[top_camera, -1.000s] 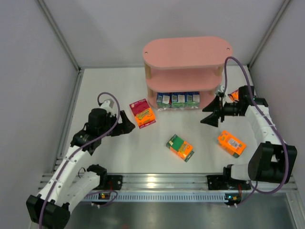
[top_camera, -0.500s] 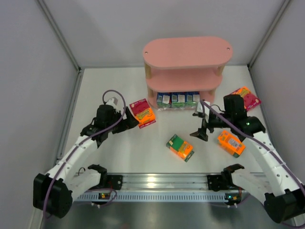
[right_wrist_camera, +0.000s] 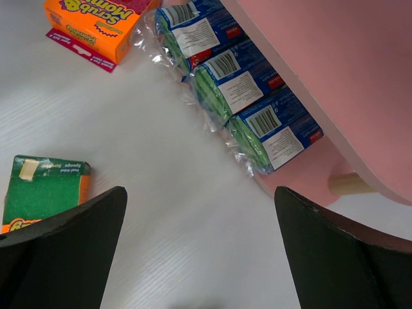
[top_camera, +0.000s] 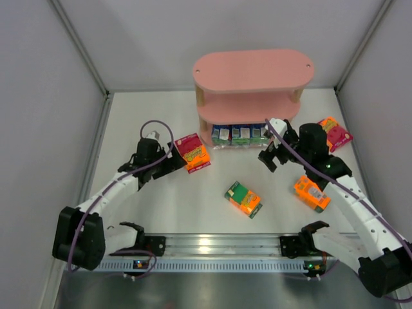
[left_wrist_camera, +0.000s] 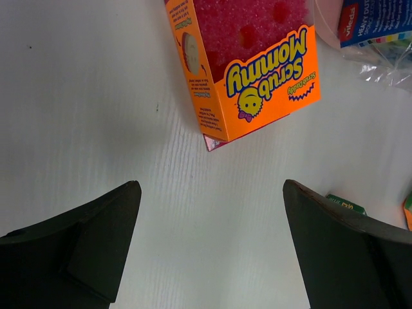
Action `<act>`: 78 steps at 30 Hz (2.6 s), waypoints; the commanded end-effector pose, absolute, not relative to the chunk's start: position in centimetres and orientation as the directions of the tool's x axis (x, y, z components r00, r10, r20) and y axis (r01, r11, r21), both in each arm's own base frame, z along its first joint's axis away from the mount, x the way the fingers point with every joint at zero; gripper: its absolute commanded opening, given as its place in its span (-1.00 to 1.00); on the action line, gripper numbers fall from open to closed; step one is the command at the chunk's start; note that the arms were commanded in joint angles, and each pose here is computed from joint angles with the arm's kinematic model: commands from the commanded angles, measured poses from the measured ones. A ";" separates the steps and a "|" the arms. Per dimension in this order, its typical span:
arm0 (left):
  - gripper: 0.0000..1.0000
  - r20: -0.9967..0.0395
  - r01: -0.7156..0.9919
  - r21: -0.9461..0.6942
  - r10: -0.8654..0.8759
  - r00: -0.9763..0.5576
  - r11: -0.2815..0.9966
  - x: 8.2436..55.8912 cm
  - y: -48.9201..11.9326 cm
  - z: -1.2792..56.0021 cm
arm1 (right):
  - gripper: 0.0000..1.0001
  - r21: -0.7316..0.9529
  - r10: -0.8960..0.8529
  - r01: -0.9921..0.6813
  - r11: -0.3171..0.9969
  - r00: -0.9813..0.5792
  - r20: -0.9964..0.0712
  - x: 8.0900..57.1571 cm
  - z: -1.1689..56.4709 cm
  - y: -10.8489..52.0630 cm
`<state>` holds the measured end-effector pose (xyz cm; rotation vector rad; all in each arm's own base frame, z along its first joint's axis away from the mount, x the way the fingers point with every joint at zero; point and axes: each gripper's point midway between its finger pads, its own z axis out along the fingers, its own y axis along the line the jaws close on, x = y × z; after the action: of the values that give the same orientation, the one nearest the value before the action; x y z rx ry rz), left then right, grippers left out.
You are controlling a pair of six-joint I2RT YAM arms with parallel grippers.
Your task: Place and organize the cleaning sponges onto the shelf
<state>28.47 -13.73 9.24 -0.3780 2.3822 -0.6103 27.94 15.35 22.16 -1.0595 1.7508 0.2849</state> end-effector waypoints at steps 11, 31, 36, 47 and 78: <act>0.94 -0.467 -0.144 -0.615 -0.504 -0.726 0.776 32.2 -13.8 7.1 | 0.99 -0.295 -0.499 -0.782 0.549 -0.024 -0.866 27.1 22.9 15.7; 0.70 -0.399 -0.232 -0.659 -0.595 -0.698 0.715 36.5 -12.7 6.1 | 0.99 -0.290 -0.513 -0.825 0.484 0.000 -0.858 26.0 21.9 16.2; 0.43 -0.352 -0.310 -0.650 -0.636 -0.686 0.694 37.6 -11.5 4.3 | 0.99 -0.288 -0.513 -0.828 0.482 0.000 -0.858 25.9 21.8 16.2; 0.22 -0.331 -0.305 -0.656 -0.626 -0.706 0.690 39.1 -11.7 3.6 | 0.99 -0.283 -0.519 -0.833 0.476 -0.005 -0.855 26.0 21.4 16.3; -1.00 -0.407 -0.204 -0.692 -0.607 -0.682 0.692 35.4 -10.1 8.4 | 0.99 -0.356 -0.517 -0.925 -0.132 0.371 -0.772 19.3 19.7 21.4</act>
<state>35.89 -10.54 6.06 -0.6806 2.3214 -0.8408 19.86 19.52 18.36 -1.6168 1.4591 0.6213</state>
